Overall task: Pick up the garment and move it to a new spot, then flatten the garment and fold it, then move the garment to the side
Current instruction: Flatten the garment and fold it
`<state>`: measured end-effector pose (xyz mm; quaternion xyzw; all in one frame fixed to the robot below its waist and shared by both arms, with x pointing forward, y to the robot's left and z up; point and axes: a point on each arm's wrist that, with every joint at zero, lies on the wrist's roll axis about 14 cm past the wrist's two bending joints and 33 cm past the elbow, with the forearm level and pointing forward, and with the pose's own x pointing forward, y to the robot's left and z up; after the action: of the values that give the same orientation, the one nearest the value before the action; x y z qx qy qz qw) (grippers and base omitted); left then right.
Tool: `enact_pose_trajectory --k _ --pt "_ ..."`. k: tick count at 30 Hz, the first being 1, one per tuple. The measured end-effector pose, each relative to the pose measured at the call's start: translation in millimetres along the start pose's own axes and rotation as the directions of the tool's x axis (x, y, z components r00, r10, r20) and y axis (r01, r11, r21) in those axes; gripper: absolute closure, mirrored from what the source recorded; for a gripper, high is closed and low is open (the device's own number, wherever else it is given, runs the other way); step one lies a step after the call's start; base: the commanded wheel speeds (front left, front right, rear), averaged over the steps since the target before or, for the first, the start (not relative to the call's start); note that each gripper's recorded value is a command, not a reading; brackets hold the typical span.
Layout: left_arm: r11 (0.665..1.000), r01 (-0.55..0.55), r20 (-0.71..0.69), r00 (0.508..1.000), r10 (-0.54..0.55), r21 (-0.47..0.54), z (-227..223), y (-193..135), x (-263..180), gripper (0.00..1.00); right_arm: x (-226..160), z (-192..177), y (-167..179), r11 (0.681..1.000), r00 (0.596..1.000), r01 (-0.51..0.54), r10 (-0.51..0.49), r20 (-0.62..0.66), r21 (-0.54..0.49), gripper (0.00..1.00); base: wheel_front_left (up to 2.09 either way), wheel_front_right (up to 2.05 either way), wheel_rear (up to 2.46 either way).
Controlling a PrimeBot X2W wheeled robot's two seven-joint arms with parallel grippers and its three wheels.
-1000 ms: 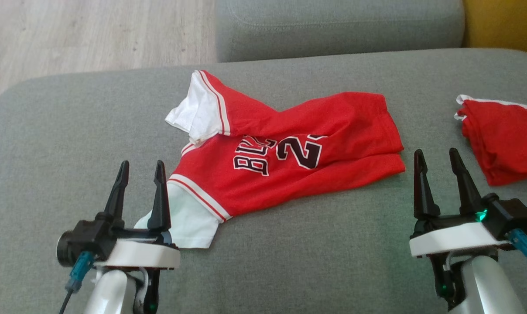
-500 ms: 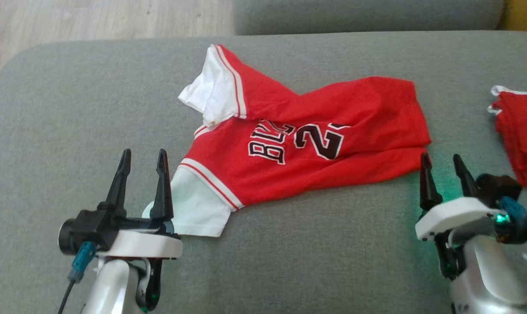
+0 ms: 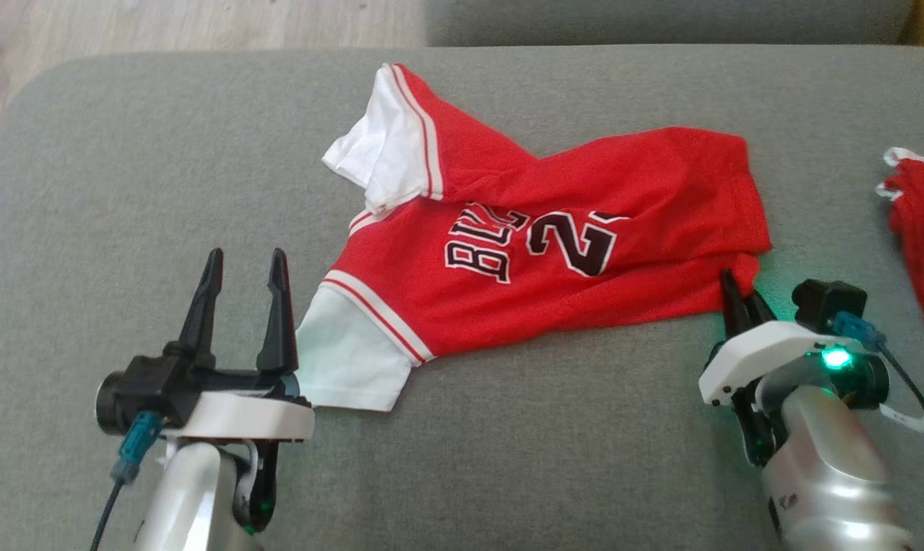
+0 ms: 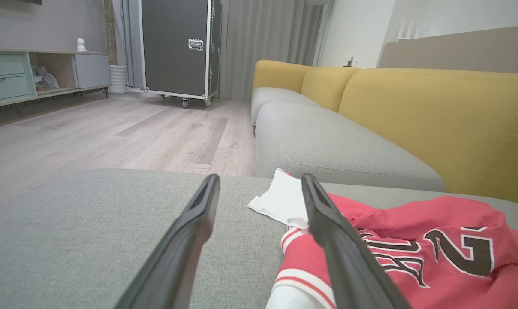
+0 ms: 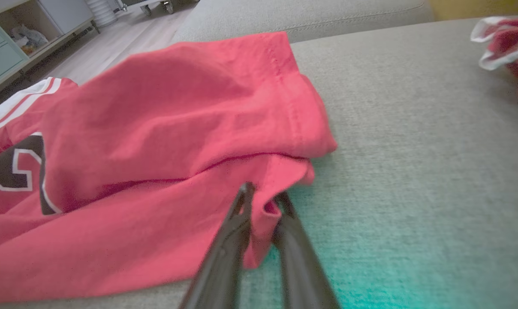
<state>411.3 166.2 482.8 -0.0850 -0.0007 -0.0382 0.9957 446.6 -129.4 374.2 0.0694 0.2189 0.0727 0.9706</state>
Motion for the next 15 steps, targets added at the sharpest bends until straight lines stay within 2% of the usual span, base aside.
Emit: enact_pose_trajectory --k 6,10,15 --pt "1.000 0.024 0.025 0.999 -0.024 -0.004 8.3 -9.2 2.2 0.00 -15.9 11.8 -21.4 0.998 0.996 0.062 -0.063 0.059 0.021 1.00 0.00 0.00 0.00" --pt "0.999 0.052 0.033 0.998 -0.052 -0.010 11.1 -20.2 -1.7 0.00 -37.2 21.3 -50.9 0.988 0.983 0.148 -0.151 0.105 0.032 1.00 0.00 0.00 0.00" --pt "0.996 0.082 0.050 0.995 -0.081 -0.025 16.9 -32.8 -7.8 0.00 -70.7 9.0 -86.7 0.966 0.964 0.256 -0.259 0.055 0.044 1.00 0.00 0.00 0.00"
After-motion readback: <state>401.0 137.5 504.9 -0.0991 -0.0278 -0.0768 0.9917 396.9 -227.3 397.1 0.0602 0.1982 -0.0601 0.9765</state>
